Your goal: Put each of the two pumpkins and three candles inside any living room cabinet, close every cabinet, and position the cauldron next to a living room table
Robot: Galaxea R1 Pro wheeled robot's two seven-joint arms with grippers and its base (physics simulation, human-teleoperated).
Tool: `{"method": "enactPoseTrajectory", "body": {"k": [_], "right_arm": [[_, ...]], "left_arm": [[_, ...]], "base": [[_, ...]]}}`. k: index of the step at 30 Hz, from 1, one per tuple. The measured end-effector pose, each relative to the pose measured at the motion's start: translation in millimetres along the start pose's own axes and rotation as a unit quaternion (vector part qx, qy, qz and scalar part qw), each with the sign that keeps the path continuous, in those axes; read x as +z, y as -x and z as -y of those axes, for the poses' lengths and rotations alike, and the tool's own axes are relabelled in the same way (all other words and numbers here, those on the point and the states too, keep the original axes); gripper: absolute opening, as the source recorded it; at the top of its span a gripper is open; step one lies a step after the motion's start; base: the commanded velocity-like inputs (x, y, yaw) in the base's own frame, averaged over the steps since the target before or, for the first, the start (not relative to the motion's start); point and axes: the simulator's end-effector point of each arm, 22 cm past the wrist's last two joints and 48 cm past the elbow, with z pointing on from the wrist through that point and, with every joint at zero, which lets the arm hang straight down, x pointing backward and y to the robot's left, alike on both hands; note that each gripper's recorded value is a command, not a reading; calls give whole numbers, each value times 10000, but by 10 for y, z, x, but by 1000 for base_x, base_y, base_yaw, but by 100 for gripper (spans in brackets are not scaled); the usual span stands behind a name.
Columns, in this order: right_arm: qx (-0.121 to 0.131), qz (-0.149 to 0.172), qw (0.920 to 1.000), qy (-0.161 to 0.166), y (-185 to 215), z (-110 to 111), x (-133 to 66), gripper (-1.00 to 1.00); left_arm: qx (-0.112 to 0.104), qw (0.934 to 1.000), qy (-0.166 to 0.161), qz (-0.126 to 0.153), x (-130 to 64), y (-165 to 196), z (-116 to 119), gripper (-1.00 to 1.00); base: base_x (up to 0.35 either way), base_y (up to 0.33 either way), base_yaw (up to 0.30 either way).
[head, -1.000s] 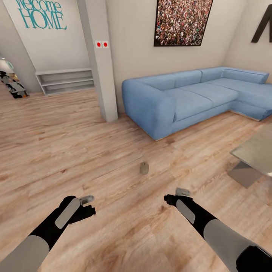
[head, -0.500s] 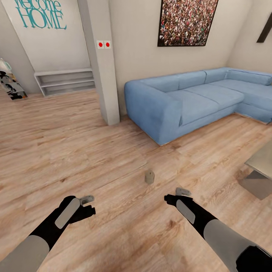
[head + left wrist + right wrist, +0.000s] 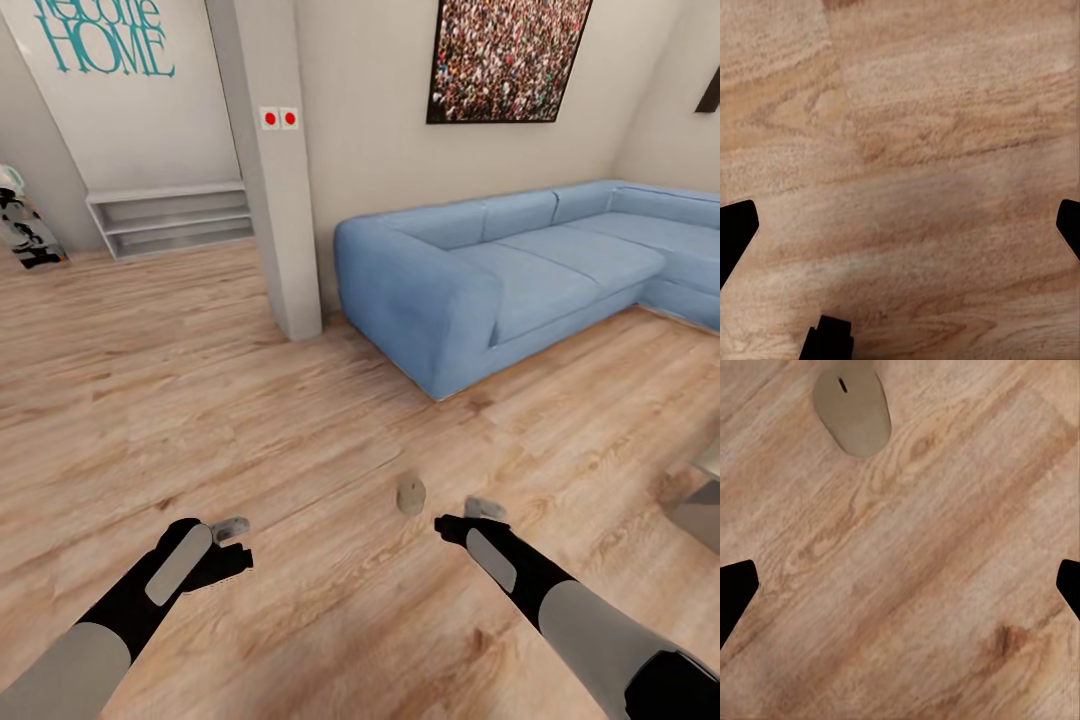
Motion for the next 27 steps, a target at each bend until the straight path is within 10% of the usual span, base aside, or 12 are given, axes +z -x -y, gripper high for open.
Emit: {"method": "enactPoseTrajectory", "body": {"k": [15,27], "right_arm": [[61,-146,9999,-3,-59,4,0,100],[-210,-1452,9891,-146,-663,163,-52,100]], "left_arm": [[12,10000,1,12,-4,6,4,100],[17,10000,-38,6,-4,-9,58,100]], "base": [[307,49,0],[329,0,0]]}}
